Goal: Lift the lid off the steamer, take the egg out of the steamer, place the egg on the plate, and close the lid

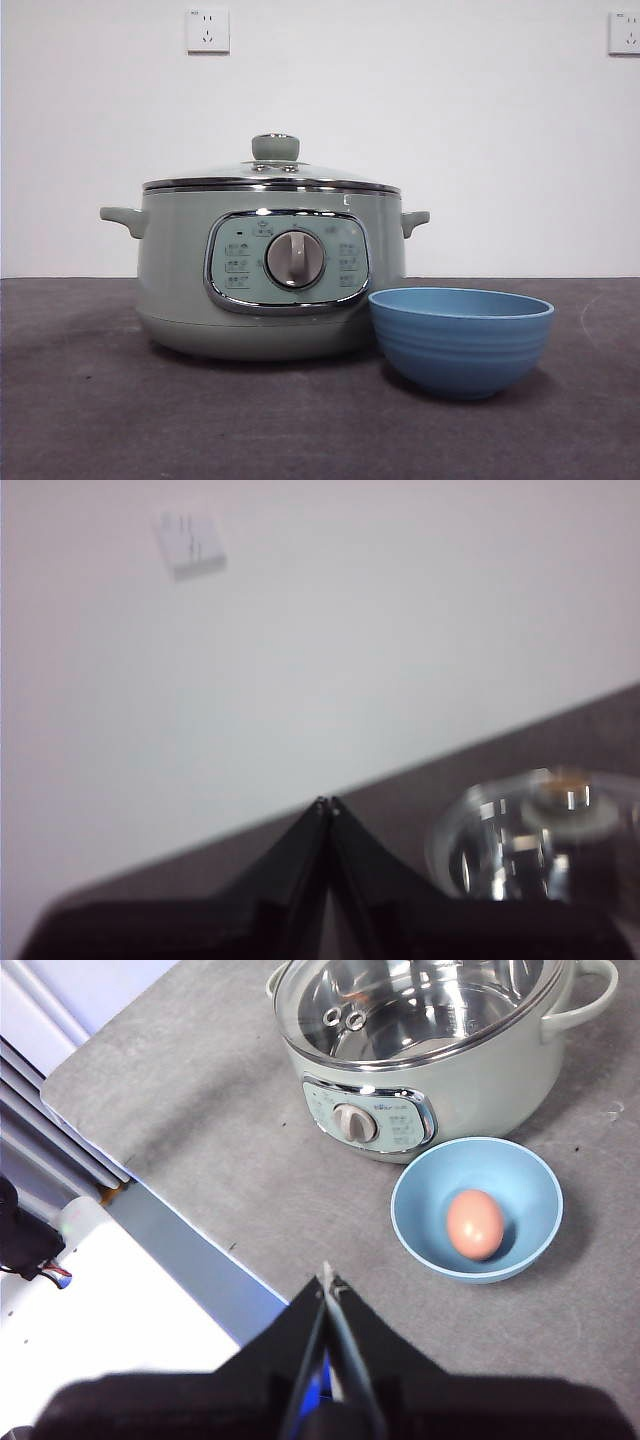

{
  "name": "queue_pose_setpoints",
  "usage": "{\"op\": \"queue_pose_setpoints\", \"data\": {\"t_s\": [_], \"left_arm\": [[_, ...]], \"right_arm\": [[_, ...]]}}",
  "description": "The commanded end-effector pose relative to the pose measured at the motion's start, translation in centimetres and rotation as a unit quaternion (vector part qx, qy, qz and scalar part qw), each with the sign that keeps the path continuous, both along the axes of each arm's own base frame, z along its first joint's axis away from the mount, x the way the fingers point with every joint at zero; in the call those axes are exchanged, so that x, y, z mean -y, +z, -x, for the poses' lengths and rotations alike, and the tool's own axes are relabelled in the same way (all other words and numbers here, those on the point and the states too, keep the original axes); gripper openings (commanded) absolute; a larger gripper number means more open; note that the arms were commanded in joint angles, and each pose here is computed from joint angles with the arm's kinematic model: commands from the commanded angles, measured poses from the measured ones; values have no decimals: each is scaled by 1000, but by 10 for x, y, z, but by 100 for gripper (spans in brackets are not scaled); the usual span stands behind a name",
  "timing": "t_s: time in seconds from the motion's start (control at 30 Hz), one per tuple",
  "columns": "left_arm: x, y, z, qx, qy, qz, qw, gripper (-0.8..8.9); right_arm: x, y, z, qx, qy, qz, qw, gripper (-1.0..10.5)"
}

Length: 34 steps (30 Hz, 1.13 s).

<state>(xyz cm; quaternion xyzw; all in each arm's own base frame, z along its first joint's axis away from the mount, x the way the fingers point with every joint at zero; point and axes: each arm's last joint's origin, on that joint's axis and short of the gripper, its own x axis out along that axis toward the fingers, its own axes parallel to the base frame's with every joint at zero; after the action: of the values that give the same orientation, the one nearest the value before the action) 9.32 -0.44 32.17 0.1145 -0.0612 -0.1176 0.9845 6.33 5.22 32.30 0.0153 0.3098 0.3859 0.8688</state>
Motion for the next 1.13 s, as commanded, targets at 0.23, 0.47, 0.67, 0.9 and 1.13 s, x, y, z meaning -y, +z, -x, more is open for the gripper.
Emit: {"op": "queue_pose_setpoints", "data": {"t_s": [0.23, 0.47, 0.67, 0.9, 1.13], "left_arm": [[-3, -83, -1, -35, 26, 18, 999, -3], [-7, -121, -1, -54, 100, 25, 993, -3], [-11, -143, -1, -68, 165, 46, 983, -3], [-11, -167, -4, -101, 164, 74, 979, -3], [-10, -176, -3, -148, 152, 73, 974, -3]], "right_arm": [[0, 1, 0, 2, -1, -3, 1000, 1], [0, 1, 0, 2, -1, -3, 1000, 1], [0, 1, 0, 2, -1, -3, 1000, 1], [0, 1, 0, 2, -1, -3, 1000, 1], [0, 1, 0, 2, -1, -3, 1000, 1]]}}
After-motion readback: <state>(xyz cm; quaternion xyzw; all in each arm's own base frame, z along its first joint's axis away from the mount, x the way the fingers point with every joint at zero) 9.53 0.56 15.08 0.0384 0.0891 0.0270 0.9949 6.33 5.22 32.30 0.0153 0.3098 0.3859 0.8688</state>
